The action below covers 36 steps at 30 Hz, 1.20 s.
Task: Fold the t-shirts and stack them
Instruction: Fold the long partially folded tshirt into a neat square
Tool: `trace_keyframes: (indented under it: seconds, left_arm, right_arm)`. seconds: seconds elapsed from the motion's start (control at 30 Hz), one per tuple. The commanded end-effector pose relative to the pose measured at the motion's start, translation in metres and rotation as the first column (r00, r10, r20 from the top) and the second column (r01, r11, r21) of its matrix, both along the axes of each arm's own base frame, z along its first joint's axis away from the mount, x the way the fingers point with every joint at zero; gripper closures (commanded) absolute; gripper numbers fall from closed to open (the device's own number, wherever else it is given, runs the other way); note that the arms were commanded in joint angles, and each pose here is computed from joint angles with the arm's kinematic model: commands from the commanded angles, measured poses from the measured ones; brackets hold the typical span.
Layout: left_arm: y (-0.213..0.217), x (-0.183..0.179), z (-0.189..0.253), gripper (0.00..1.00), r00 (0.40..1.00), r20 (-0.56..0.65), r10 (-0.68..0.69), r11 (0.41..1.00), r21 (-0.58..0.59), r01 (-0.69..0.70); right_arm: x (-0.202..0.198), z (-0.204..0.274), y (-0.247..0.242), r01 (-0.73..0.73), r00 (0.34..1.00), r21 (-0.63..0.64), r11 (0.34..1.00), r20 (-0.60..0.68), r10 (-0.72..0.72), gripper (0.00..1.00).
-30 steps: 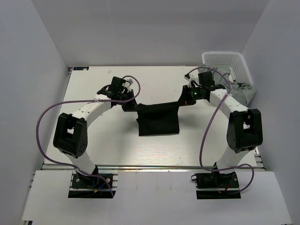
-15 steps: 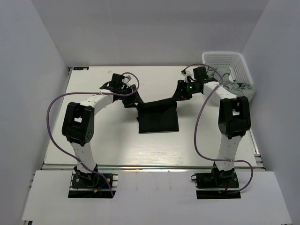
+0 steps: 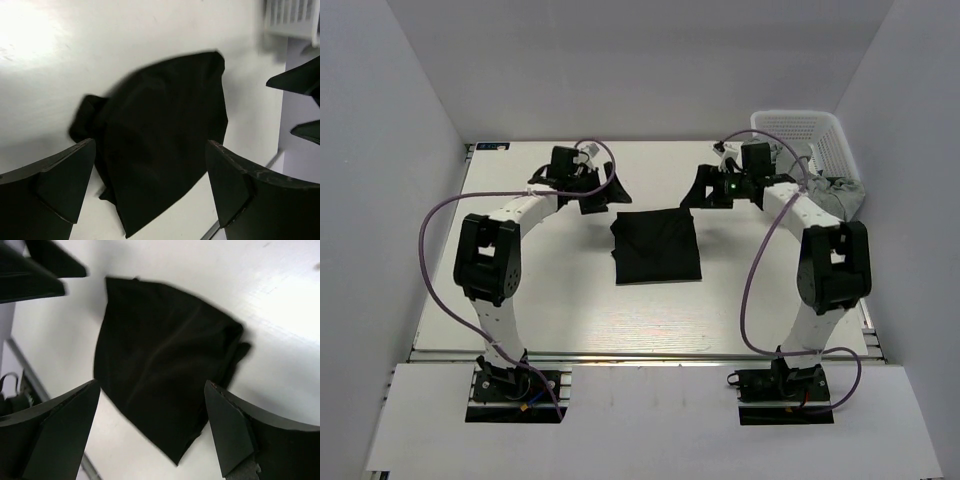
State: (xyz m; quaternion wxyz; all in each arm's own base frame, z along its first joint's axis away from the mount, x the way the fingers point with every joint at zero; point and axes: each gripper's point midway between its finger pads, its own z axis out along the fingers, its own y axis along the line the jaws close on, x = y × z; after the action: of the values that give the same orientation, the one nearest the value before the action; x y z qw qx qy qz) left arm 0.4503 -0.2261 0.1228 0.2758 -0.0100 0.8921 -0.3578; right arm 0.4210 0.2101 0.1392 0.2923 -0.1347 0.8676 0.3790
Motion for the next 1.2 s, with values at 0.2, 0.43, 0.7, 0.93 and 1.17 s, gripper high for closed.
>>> trace_keyframes:
  seconds: [0.2, 0.43, 0.7, 0.93, 1.17]
  left_arm:
    - [-0.047, -0.02, 0.008, 0.0, 0.98, 0.107, -0.168, 0.985, -0.025, 0.172]
    - [-0.056, 0.006, -0.025, 0.0, 0.979, 0.099, -0.18, 0.983, -0.011, 0.182]
    - [-0.037, 0.015, -0.074, 0.0, 0.993, -0.008, -0.118, 0.991, 0.066, 0.118]
    - [-0.035, 0.011, -0.093, 0.0, 0.992, -0.037, -0.123, 0.989, 0.077, 0.126]
    - [-0.029, 0.042, -0.016, 0.0, 0.985, 0.144, -0.098, 0.98, 0.186, 0.07]
  right_arm:
    - [-0.047, 0.011, 0.045, -0.165, 0.986, 0.151, 0.975, 0.028, 0.163, 0.1]
    - [-0.007, -0.012, 0.062, -0.097, 0.995, 0.178, 0.979, 0.02, 0.095, 0.1]
    - [0.027, -0.087, 0.041, 0.12, 0.989, 0.142, 0.983, -0.106, -0.105, 0.1]
    - [0.023, -0.097, 0.04, 0.091, 0.987, 0.198, 0.976, -0.148, -0.062, 0.1]
    - [0.021, -0.012, 0.045, -0.069, 0.994, 0.185, 0.98, 0.1, 0.051, 0.1]
